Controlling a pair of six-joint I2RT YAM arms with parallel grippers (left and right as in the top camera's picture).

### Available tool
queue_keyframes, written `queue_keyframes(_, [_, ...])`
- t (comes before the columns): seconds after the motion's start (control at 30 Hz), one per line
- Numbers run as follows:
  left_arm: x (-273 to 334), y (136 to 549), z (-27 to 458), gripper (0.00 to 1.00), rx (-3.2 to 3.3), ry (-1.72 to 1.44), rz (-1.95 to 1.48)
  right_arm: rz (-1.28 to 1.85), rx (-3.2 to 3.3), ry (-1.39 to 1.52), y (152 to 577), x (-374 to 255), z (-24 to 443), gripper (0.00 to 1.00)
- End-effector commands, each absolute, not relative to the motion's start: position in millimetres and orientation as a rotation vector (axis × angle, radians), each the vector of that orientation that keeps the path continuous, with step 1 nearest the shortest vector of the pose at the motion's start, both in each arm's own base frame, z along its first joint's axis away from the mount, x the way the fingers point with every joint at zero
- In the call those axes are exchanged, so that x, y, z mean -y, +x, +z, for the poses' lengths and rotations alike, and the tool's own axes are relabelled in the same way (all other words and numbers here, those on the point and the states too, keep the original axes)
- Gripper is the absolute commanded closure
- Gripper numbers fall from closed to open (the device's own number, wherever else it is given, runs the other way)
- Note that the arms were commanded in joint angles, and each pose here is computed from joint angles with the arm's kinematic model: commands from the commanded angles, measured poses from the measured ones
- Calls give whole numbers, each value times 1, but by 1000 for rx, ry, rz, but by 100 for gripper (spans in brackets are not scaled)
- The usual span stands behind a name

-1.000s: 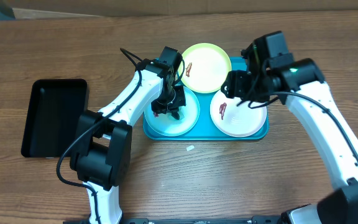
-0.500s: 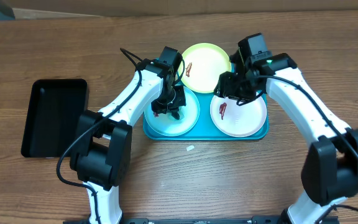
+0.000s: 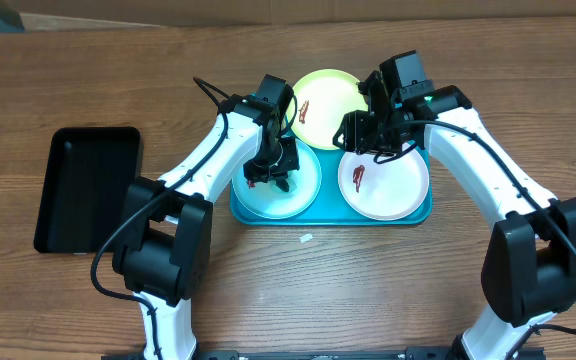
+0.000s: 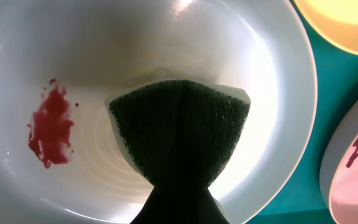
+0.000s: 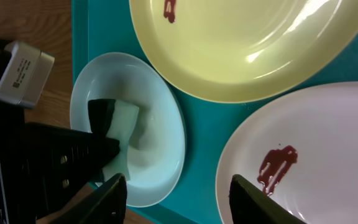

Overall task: Clean dirty plates on tray and stack at the side
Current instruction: 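Move the right gripper to the light-blue plate's rim, then grasp the light-blue plate rim with the right gripper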

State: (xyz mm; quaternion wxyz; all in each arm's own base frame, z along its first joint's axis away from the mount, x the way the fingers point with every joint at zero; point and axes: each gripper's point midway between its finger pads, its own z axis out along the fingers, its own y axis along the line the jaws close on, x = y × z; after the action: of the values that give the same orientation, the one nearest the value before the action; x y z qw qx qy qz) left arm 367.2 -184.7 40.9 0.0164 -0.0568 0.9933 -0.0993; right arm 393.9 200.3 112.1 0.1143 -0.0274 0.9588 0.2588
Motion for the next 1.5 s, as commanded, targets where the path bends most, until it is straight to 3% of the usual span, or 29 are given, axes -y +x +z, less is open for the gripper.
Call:
queue_keyframes(0.0, [186,366,42,96,-3087,-163,-323,741,-2816,-128,396,-213,104,45])
queue_keyframes(0.37, [186,366,42,96,-3088,-152,-324,623,-2914,-111,392,-230,50,48])
queue_keyframes(1.3, [187,367,42,96,-3084,-129,-325,475,-2929,-180,387,-240,14,49])
queue_keyframes(1.47, [187,366,42,96,-3085,-128,-325,482,-2940,-107,385,-240,11,56])
